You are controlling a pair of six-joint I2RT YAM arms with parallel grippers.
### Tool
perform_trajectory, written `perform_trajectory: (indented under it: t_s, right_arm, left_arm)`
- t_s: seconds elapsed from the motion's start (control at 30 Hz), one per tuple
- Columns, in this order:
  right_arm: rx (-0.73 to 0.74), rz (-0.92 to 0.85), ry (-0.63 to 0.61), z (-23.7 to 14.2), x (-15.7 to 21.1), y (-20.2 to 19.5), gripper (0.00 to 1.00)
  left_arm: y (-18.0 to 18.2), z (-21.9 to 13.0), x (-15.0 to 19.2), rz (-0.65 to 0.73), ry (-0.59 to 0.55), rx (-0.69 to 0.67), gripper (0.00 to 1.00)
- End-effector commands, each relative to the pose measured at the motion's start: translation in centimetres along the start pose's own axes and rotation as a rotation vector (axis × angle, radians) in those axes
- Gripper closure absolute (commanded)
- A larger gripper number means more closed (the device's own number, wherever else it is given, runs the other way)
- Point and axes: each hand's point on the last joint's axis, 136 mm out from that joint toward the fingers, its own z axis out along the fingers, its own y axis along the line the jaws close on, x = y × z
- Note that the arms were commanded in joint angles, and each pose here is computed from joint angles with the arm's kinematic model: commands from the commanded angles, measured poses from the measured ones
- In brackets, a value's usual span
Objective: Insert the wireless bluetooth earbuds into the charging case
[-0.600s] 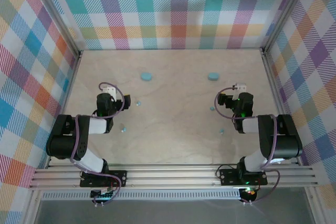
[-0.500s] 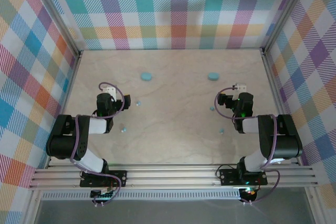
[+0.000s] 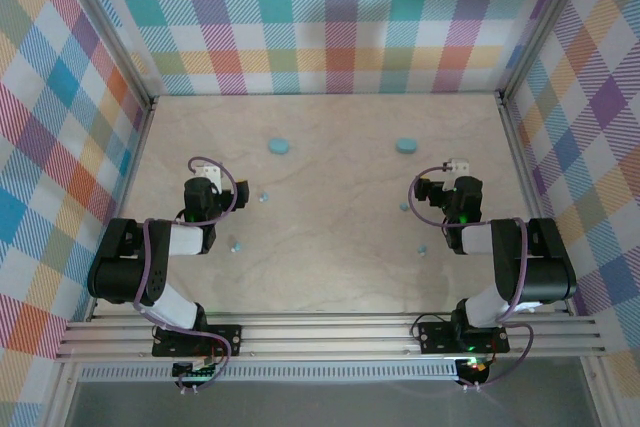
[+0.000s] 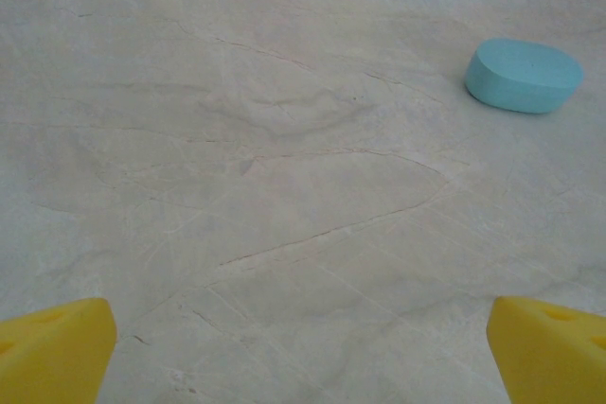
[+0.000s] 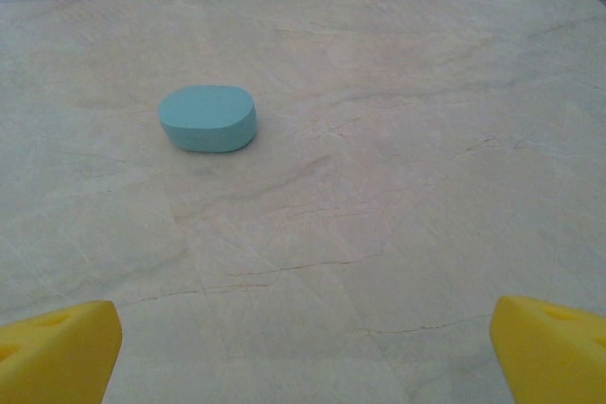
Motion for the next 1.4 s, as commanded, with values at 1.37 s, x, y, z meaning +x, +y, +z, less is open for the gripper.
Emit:
perform_trajectory:
  t_s: [1.37]
  right_arm:
    - [-0.052, 0.112, 0.155, -2.1, -6.0, 1.4, 0.04]
  left_arm:
    - [1.3, -0.8, -4.6, -0.063, 0.074, -0.090, 0.00]
